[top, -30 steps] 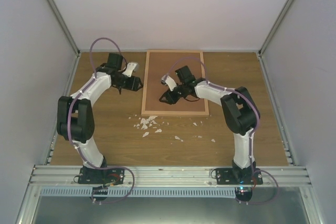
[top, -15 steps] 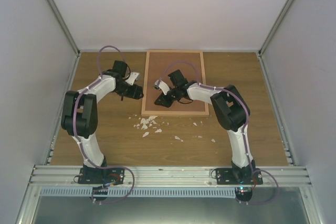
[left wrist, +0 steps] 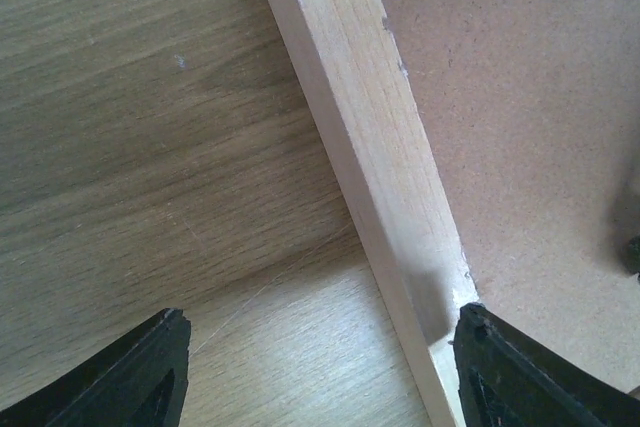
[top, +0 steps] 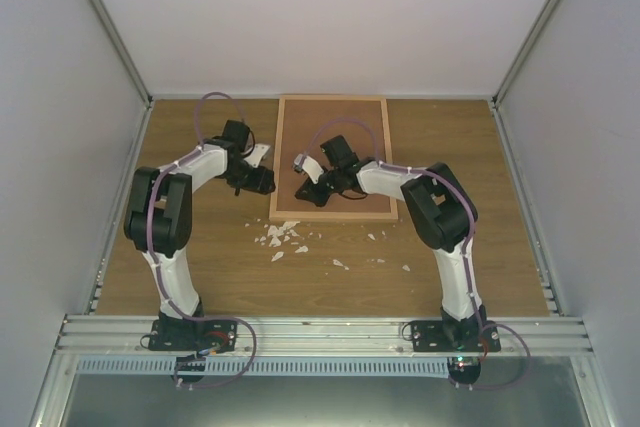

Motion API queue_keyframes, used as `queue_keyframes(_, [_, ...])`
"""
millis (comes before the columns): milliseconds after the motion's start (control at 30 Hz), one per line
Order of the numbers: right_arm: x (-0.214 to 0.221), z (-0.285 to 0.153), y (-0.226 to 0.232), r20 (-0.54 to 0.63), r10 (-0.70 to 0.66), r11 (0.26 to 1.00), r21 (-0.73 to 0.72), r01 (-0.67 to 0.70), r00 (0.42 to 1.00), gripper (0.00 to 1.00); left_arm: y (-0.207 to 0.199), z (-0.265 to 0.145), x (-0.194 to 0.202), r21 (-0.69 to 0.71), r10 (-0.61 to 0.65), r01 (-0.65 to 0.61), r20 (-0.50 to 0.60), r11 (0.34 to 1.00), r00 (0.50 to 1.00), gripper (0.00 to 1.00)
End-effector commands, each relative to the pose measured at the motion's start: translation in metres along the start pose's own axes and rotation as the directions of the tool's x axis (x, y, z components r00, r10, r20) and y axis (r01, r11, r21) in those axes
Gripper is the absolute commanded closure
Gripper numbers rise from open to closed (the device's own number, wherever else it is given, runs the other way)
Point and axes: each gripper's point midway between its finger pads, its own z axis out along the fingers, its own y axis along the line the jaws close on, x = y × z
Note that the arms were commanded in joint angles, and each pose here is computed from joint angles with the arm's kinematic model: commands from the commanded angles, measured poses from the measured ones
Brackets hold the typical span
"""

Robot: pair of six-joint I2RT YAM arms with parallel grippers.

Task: Put the photo into the frame
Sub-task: Install the photo frame at the center of the board.

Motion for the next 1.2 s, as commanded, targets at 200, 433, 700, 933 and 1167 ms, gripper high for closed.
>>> queue_keyframes(200, [0.093,0.015,-0.019,-0.229,0.12,0.991,0.09,-0.102,0.966,0.91,-0.003,0.012,-0.01,0.026,0.006,-0.007,0.017,1.0,1.0,0.27])
queue_keyframes(433, [0.093,0.015,-0.02,-0.228,0.126,0.99,0.089,-0.108,0.965,0.91,-0.007,0.02,-0.009,0.036,0.01,-0.009,-0.002,0.999,1.0,0.28])
queue_keyframes(700, [0.094,0.014,-0.023,-0.228,0.134,0.989,0.091,-0.116,0.964,0.91,-0.014,0.028,-0.002,0.036,0.032,-0.031,-0.022,0.999,0.999,0.28])
queue_keyframes(933, [0.094,0.014,-0.024,-0.227,0.138,0.989,0.091,-0.12,0.964,0.91,-0.015,0.04,0.005,0.018,0.038,-0.037,-0.056,0.999,0.998,0.29])
queue_keyframes(1167, [0.096,0.014,-0.025,-0.226,0.142,0.988,0.093,-0.123,0.964,0.91,-0.018,0.037,-0.003,0.036,0.039,-0.038,-0.038,0.999,0.999,0.29])
